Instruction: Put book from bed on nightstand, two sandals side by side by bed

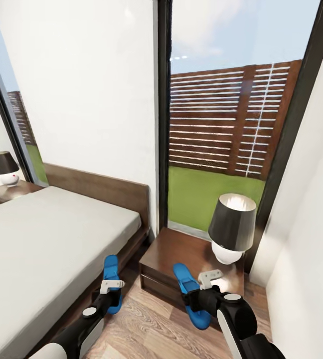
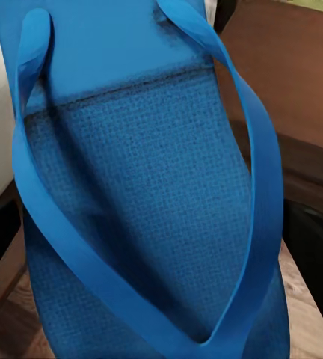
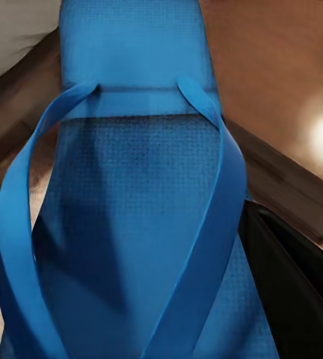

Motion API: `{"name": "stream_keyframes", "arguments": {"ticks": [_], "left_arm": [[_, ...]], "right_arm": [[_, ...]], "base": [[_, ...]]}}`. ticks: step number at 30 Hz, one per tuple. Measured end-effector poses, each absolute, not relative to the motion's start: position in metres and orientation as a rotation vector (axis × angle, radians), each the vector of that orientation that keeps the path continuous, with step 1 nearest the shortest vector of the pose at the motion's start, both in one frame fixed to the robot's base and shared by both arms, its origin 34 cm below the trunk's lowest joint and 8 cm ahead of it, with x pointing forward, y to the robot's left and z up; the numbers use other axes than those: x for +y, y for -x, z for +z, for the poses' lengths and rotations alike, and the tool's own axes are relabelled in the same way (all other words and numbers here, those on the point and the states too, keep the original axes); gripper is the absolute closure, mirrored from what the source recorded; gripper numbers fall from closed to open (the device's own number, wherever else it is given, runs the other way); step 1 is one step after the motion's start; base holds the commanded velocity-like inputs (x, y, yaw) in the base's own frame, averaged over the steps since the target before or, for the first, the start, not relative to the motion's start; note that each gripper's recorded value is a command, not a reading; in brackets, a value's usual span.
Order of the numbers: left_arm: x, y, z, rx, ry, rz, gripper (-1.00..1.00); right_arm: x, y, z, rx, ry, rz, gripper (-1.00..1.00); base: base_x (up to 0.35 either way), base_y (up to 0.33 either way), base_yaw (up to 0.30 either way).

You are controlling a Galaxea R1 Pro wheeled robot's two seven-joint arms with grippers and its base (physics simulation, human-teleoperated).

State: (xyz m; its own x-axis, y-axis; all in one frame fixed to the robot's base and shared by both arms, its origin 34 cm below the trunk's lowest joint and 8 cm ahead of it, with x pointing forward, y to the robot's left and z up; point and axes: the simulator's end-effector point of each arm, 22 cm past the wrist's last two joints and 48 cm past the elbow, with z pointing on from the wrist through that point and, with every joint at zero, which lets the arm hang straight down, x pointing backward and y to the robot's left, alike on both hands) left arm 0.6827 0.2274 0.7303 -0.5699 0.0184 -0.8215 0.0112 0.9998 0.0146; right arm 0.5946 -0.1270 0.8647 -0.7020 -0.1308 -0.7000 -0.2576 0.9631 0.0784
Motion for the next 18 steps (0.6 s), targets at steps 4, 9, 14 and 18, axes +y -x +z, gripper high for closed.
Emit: {"name": "stream_keyframes", "arguments": {"ticks": [4,9,14,18], "left_arm": [[0.227,-0.682,0.736,2.177,-0.021,0.009,1.00],[0.227,-0.682,0.743,2.177,-0.021,0.009,1.00],[0.227,-0.681,0.749,2.178,-0.021,0.009,1.00],[0.227,-0.680,0.755,2.177,-0.021,0.009,1.00]], "right_arm": [[-0.127,-0.594,0.870,2.355,0.271,0.220,1.00],[-0.127,-0.594,0.877,2.355,0.271,0.220,1.00],[-0.127,-0.593,0.884,2.356,0.272,0.220,1.00],[-0.127,-0.592,0.889,2.356,0.272,0.219,1.00]], "base": [[0.000,0.000,0.043],[0.000,0.000,0.020],[0.000,0.000,0.147],[0.000,0.000,0.248]]}}
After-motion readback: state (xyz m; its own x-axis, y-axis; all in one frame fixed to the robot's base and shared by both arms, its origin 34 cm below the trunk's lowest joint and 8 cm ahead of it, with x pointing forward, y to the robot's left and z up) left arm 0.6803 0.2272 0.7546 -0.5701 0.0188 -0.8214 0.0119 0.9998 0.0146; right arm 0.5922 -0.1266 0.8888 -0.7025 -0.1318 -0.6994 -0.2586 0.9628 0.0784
